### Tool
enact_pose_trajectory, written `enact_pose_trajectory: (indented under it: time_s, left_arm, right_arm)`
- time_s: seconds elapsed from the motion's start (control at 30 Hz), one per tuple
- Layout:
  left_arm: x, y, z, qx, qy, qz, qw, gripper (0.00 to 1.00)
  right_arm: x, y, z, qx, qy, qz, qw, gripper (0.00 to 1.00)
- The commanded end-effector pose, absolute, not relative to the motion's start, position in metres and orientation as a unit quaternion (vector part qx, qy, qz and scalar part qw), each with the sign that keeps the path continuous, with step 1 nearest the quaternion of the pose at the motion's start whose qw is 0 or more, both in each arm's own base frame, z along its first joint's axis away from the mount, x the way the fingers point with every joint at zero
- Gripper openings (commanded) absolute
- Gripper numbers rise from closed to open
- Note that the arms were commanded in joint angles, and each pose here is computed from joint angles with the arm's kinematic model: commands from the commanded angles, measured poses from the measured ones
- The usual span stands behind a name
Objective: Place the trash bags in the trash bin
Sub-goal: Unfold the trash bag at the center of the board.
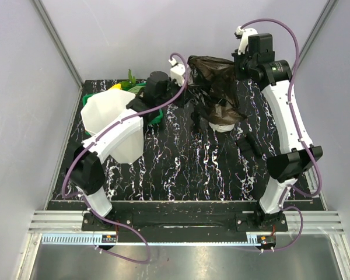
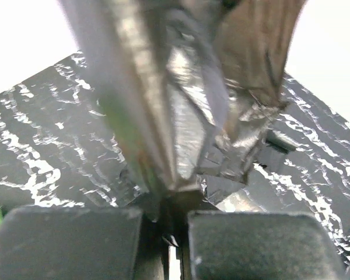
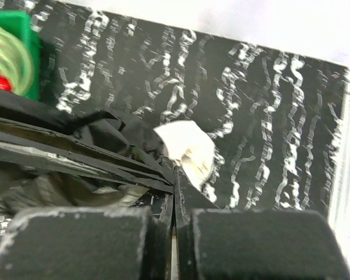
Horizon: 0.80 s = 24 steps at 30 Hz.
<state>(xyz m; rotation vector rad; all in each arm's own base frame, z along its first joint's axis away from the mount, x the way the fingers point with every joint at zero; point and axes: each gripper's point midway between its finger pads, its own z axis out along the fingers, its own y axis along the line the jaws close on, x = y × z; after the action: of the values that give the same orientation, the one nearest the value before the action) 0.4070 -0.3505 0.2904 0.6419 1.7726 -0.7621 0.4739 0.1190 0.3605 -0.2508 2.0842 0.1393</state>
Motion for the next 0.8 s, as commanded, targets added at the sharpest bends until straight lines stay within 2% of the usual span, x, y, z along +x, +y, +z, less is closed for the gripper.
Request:
enact_pose_trajectory:
  time_s: [0.0,0.13,0.53,0.77]
  left_arm:
    - [0.413,-0.308,0.348,0.267,0.718,-0.285,0.576,0.00]
    - [0.414,-0.280,0.358,0.265,0.725,-0.225,0.595,0.00]
    - [0.422,-0.231,0.374,0.285,0.730,-0.108,0.611,0.00]
    - [0.432,-0.251,0.357,0.313,0.750,-0.130,0.568,0.00]
  right_arm:
    - [0.462,0.076,0.388,-0.095,0.831,-0.026,0.547,0.00]
    - [0.456,0.052,0.373,-0.097,0.828,-0.092,0.545,0.00]
    - [0.434,0.006,0.383,-0.096,0.799,-0.215,0.553,0.00]
    - [0.439,0.069,0.338,-0.158,0.842,-0.047,0.513,0.00]
